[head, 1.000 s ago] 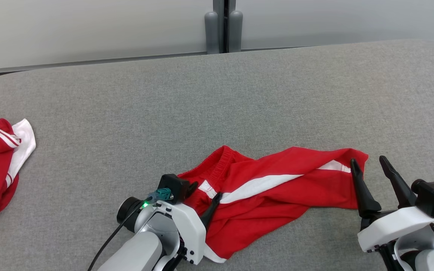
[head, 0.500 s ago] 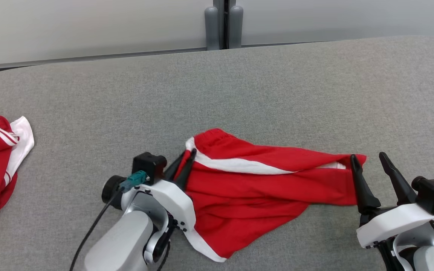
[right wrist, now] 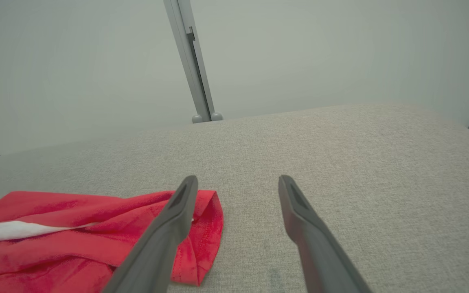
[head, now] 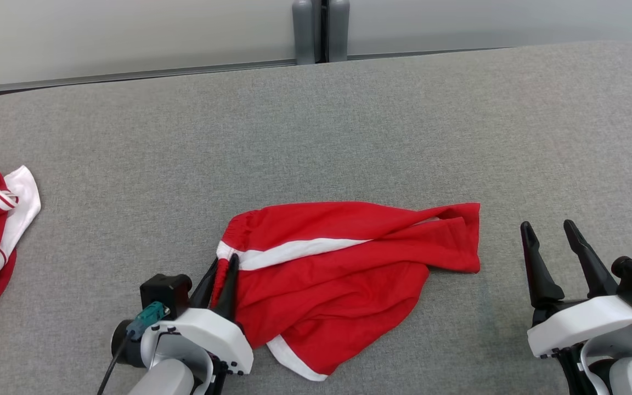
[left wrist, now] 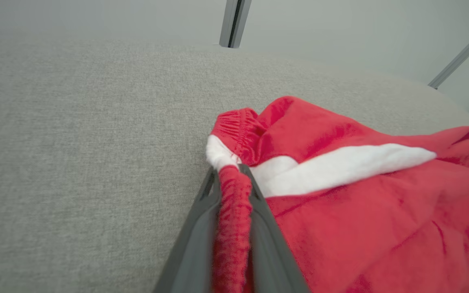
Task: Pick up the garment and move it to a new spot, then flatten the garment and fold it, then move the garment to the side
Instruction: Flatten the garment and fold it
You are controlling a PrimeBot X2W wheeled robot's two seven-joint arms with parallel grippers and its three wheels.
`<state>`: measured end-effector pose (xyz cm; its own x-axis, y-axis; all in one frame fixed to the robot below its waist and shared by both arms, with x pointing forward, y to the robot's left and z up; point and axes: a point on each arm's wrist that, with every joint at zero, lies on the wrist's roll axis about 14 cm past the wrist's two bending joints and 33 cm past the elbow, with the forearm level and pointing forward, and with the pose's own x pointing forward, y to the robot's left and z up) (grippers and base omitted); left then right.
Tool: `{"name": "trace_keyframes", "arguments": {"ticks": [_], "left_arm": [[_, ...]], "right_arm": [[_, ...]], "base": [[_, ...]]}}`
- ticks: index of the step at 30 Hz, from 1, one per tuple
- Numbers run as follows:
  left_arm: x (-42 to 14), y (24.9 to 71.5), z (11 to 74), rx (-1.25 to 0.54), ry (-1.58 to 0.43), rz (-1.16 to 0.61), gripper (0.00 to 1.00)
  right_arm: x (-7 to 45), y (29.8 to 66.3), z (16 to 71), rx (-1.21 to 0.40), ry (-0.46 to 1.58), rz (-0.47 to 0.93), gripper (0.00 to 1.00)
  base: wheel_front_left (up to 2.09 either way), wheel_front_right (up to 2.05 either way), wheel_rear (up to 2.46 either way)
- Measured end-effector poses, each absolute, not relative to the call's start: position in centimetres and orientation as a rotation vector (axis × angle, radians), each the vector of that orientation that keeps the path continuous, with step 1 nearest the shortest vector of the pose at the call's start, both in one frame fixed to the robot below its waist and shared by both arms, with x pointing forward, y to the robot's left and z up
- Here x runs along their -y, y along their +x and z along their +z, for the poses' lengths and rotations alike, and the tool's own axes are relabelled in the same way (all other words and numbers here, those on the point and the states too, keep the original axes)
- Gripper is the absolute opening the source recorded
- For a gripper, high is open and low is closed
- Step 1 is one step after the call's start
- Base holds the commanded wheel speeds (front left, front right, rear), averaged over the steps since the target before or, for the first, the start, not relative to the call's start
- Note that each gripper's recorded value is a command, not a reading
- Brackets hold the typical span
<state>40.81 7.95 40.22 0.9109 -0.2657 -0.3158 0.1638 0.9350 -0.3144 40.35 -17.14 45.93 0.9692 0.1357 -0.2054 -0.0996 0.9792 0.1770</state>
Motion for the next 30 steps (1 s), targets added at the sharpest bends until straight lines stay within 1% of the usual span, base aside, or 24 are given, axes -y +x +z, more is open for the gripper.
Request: {"name": "trace_keyframes", "arguments": {"ticks": [1, 5, 10, 14, 18, 24, 30], "left_arm": [[-7.9, 40.4, 39.9, -0.371, -0.293, -0.221, 1.00], [-8.0, 39.9, 40.2, -0.346, -0.302, -0.191, 1.00], [-9.5, 40.8, 43.0, -0.230, -0.255, -0.141, 1.00], [-11.5, 41.9, 47.3, -0.070, -0.210, -0.102, 1.00], [-13.2, 41.9, 49.4, 0.003, -0.177, -0.075, 1.00], [-15.9, 41.8, 50.8, 0.049, -0.123, -0.053, 1.00], [-17.8, 41.1, 49.9, -0.004, -0.104, -0.056, 1.00]], "right_arm": [[17.2, 40.4, 45.9, -0.219, 0.167, 0.118, 1.00], [17.1, 40.8, 45.8, -0.217, 0.167, 0.120, 1.00], [17.0, 41.3, 46.6, -0.190, 0.154, 0.129, 1.00], [16.9, 41.4, 47.4, -0.169, 0.146, 0.136, 1.00], [16.8, 41.3, 48.0, -0.155, 0.138, 0.143, 1.00], [16.6, 40.4, 48.5, -0.151, 0.128, 0.152, 1.00], [16.1, 39.7, 48.9, -0.150, 0.126, 0.166, 1.00]], "base": [[0.00, 0.00, 0.00], [0.00, 0.00, 0.00], [0.00, 0.00, 0.00], [0.00, 0.00, 0.00], [0.00, 0.00, 0.00], [0.00, 0.00, 0.00], [0.00, 0.00, 0.00]]}}
